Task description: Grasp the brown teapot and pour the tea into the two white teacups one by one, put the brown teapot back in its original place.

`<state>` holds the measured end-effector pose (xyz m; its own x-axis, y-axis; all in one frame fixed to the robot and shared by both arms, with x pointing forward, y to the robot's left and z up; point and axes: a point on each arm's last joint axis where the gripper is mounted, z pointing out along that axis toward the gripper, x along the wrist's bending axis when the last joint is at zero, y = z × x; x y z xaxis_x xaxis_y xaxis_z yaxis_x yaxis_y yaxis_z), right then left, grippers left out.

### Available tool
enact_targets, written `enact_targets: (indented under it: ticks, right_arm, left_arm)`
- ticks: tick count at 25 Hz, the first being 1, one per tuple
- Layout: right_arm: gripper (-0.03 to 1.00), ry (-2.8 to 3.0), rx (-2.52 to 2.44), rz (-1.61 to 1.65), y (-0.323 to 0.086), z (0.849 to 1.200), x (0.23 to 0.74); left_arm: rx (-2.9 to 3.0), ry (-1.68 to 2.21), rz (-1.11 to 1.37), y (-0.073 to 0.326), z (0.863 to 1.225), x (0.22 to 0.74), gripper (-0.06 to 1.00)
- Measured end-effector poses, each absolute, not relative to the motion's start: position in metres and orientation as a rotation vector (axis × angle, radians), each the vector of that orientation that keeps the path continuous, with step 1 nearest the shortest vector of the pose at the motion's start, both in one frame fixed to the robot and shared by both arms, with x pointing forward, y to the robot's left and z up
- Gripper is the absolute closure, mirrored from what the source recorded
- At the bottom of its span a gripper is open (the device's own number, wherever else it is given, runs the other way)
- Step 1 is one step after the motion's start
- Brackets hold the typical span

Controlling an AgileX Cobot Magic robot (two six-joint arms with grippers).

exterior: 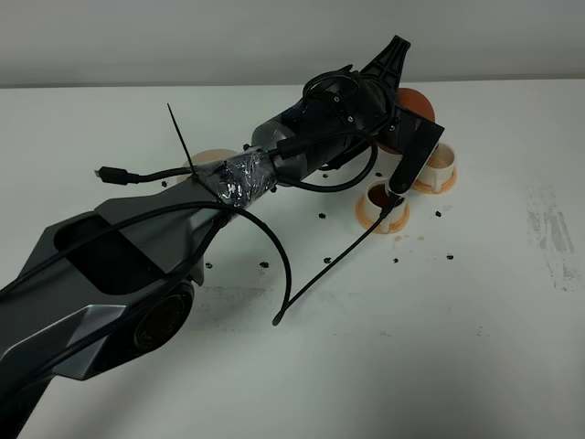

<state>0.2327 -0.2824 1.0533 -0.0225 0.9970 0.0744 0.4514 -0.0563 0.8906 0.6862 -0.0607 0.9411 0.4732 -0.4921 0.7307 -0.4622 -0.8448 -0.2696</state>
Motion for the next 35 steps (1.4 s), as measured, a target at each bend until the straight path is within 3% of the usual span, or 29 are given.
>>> enact_targets:
  ticks: [35]
  right_arm:
    - [0.77,1.545,1.582,1.031,-0.2824,1.0533,0.2327]
  left_arm:
    - [-2.488,0.957,-1.422,-0.0597,0.9482,0.6916,0.82]
